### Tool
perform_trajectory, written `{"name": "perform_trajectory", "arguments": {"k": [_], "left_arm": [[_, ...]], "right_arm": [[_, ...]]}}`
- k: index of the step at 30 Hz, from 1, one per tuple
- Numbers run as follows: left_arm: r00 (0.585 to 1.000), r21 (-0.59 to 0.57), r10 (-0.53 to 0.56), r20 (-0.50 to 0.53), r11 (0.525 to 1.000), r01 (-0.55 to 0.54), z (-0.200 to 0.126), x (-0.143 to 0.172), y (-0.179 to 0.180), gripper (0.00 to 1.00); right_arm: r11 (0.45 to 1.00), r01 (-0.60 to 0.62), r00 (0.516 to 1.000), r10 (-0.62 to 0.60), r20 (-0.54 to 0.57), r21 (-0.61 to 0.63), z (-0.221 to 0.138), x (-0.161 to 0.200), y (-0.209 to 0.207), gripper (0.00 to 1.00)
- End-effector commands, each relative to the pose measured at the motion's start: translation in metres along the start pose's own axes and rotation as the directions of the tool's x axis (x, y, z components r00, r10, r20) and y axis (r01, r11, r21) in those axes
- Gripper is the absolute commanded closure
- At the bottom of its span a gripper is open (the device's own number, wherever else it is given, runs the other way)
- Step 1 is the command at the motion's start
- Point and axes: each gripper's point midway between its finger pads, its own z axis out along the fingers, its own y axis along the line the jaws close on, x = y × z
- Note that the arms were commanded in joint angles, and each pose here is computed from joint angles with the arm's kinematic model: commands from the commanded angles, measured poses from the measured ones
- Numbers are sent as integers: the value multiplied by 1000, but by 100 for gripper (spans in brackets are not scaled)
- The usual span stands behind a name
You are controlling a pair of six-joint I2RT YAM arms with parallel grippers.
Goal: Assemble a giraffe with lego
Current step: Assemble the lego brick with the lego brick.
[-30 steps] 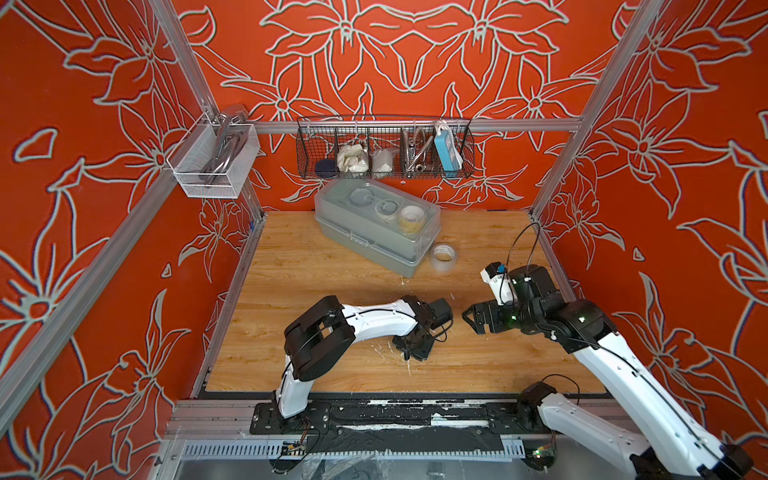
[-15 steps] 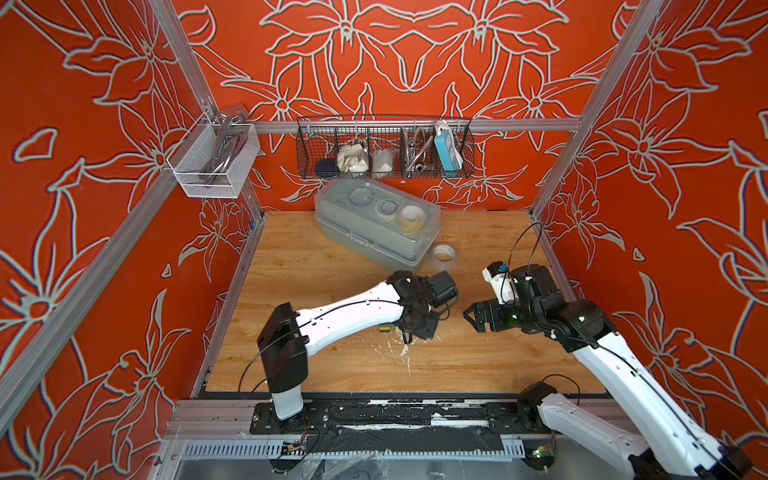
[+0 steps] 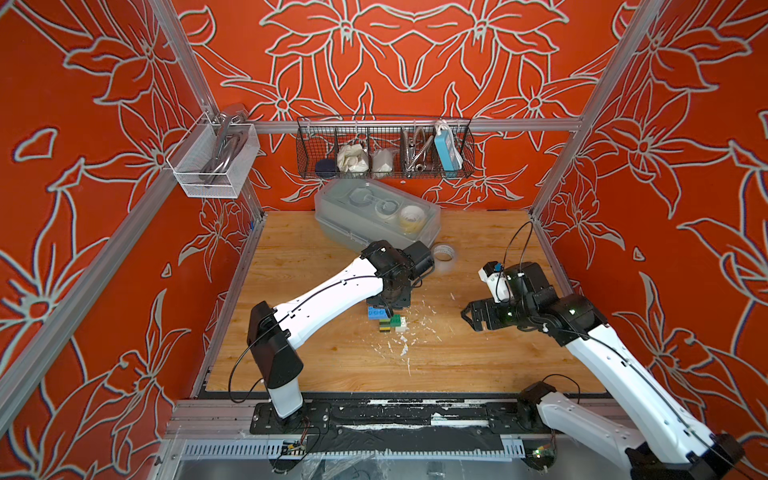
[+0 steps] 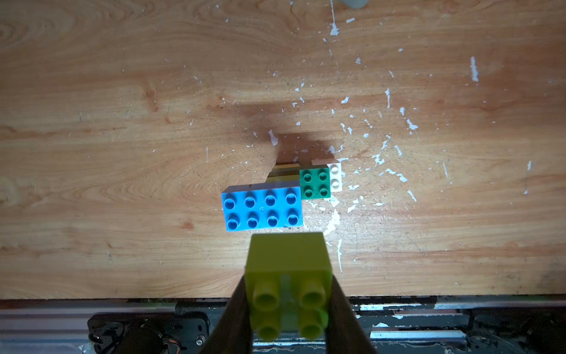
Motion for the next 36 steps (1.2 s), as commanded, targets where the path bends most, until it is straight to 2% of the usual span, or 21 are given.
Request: {"name": "perform_trajectory", "arguments": {"k": [1, 9, 18, 36], "left_arm": [[998, -40, -52, -22, 998, 51, 5, -3, 9, 93], [993, -51, -80, -87, 996, 75, 26, -3, 9, 95], [983, -23, -93, -159, 996, 91, 40, 15, 4, 96], [979, -41, -88, -186, 996, 82, 54, 19, 4, 96]], "right_arm": [[1000, 2, 1000, -2, 30, 3, -4, -10, 0, 0], [1000, 3, 1000, -3, 31, -3, -2, -9, 1, 0], [1000, 19, 999, -20, 33, 23, -4, -11, -3, 0], [999, 15, 999, -15, 30, 30, -2, -10, -7, 0]]}}
